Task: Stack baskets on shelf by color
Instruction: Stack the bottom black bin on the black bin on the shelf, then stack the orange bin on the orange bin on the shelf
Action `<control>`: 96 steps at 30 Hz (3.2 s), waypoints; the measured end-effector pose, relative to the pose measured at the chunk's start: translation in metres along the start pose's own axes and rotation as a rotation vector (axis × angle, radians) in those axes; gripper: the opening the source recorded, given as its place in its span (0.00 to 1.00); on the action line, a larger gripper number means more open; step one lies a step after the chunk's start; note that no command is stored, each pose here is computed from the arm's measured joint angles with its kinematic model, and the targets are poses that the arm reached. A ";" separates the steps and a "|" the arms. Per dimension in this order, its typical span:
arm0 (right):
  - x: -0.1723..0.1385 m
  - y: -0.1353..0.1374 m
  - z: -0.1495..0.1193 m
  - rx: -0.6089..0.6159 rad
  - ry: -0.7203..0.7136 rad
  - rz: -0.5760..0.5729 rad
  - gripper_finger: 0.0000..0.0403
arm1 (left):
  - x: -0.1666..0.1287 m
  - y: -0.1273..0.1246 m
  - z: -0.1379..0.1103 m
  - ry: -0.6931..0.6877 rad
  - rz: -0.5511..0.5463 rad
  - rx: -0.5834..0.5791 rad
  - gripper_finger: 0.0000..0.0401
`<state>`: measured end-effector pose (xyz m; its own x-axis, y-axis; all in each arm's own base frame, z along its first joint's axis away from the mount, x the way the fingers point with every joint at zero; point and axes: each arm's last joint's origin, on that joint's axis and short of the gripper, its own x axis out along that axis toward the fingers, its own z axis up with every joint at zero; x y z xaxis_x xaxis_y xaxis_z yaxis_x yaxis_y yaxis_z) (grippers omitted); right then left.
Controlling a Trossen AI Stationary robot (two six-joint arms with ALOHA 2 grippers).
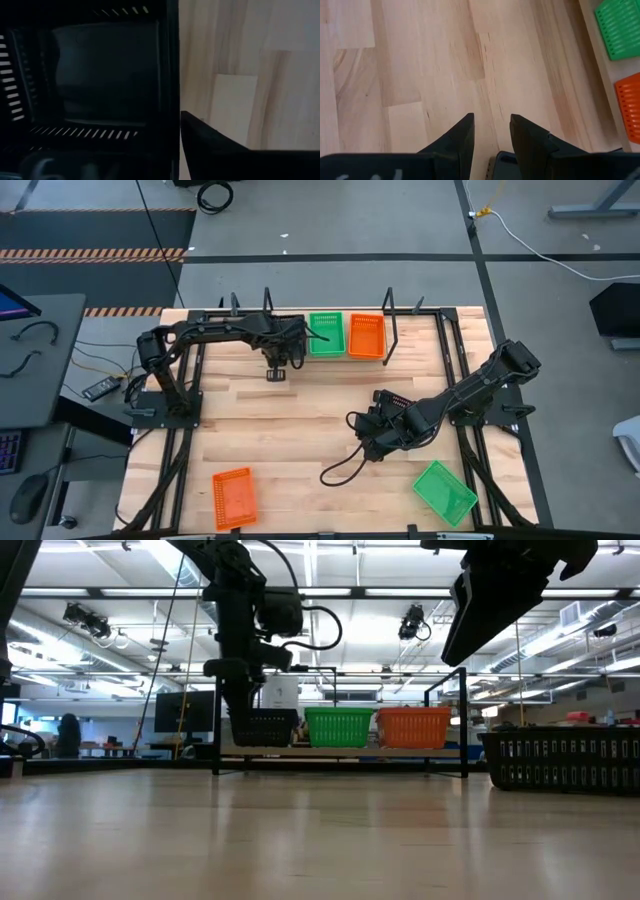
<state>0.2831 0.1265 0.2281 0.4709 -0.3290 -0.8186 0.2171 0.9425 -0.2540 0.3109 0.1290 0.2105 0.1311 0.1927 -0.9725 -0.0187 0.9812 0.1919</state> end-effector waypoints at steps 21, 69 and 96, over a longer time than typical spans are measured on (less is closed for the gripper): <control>0.000 0.000 0.000 -0.002 0.000 0.000 0.32 | -0.040 -0.010 0.002 -0.073 0.052 0.017 0.22; -0.003 0.006 -0.002 -0.090 0.011 0.061 0.32 | -0.090 -0.412 -0.084 0.121 -0.422 -0.392 0.15; -0.003 0.007 -0.002 -0.039 0.019 0.087 0.32 | -0.086 -0.429 -0.100 0.174 -0.436 -0.294 0.17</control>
<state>0.2818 0.1341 0.2278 0.4697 -0.2450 -0.8482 0.1422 0.9692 -0.2012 0.2081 -0.3082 0.1982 0.0233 -0.2583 -0.9658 -0.2788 0.9261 -0.2544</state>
